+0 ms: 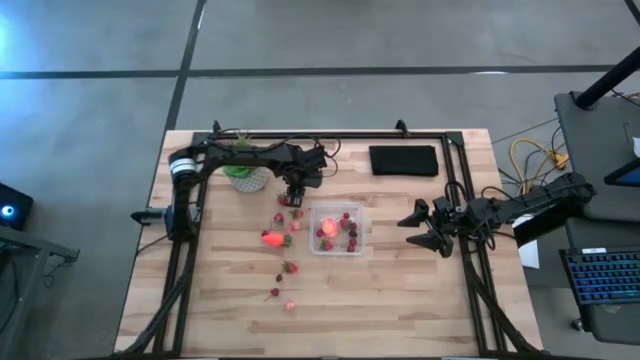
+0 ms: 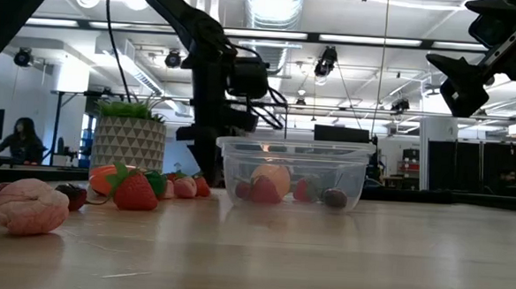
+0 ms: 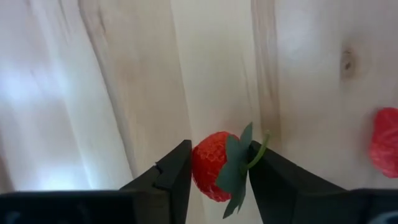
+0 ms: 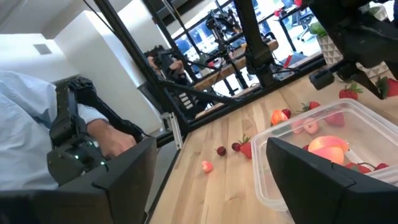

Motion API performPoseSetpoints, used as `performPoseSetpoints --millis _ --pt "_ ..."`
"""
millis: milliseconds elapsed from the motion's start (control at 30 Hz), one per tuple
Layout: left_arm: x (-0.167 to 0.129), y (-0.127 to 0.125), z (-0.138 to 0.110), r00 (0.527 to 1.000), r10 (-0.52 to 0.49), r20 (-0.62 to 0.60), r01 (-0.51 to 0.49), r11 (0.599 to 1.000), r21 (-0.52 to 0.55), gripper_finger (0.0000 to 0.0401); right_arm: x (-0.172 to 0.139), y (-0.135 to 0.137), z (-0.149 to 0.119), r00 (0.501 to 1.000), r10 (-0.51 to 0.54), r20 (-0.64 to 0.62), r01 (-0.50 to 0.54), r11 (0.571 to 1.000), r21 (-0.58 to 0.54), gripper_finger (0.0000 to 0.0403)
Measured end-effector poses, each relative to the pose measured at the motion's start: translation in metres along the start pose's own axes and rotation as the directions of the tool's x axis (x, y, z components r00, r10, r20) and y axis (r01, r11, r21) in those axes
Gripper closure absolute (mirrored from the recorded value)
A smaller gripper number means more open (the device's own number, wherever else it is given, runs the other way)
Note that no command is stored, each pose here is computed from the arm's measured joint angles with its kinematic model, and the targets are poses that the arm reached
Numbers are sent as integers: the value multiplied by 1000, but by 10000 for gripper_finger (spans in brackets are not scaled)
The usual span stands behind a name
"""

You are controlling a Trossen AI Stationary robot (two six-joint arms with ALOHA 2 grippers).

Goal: Pick and placing Produce into tupperware
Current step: Put the strawberry into the transparent container

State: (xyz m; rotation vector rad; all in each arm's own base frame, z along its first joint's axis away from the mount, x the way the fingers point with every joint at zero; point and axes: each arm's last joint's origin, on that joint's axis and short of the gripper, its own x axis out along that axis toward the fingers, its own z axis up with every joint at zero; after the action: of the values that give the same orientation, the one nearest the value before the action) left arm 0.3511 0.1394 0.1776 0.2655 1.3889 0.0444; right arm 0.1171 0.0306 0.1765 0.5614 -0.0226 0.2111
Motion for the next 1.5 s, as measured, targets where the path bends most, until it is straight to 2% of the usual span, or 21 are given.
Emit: performPoseSetpoints --millis 167,267,333,400,533,667,733,833,933,1067,1233,1367,1500 --pt "-26 -2 0 998 10 61 -6 998 -64 278 0 0 0 1000 0 0 0 1000 0 107" --pt "-53 -10 2 980 -69 185 89 991 -103 277 0 0 0 1000 0 0 0 1000 0 111" --pt "-73 -20 6 948 -135 288 169 981 -99 277 0 0 0 1000 0 0 0 1000 0 112" --pt "-92 -32 10 909 -190 371 226 973 -55 277 0 0 0 1000 0 -1 0 1000 0 112" --pt "-123 -59 20 839 -225 494 228 972 57 277 0 0 0 1000 0 -1 0 1000 0 108" --pt "-135 -85 33 790 -252 559 207 968 144 277 0 0 0 1000 0 0 0 1000 0 106" --pt "-134 -96 41 781 -241 576 191 971 147 277 0 0 0 1000 0 -1 0 1000 0 108" --pt "-123 -104 51 803 -181 567 176 982 64 275 0 0 0 1000 0 -1 0 1000 0 111" --pt "-109 -108 58 824 -180 536 202 979 19 259 0 0 0 1000 0 0 0 1000 0 112" --pt "-96 -111 65 839 -177 515 210 978 -6 221 0 0 0 1000 0 0 0 1000 0 108" --pt "-98 -108 66 849 -121 514 174 983 -57 167 0 0 0 1000 0 -1 0 1000 0 106" --pt "-113 -107 50 886 -95 454 145 987 -76 138 0 0 0 1000 0 -1 0 1000 0 111" --pt "-122 -105 19 963 3 269 28 994 -110 134 0 0 0 1000 -1 -1 1 1000 0 113"
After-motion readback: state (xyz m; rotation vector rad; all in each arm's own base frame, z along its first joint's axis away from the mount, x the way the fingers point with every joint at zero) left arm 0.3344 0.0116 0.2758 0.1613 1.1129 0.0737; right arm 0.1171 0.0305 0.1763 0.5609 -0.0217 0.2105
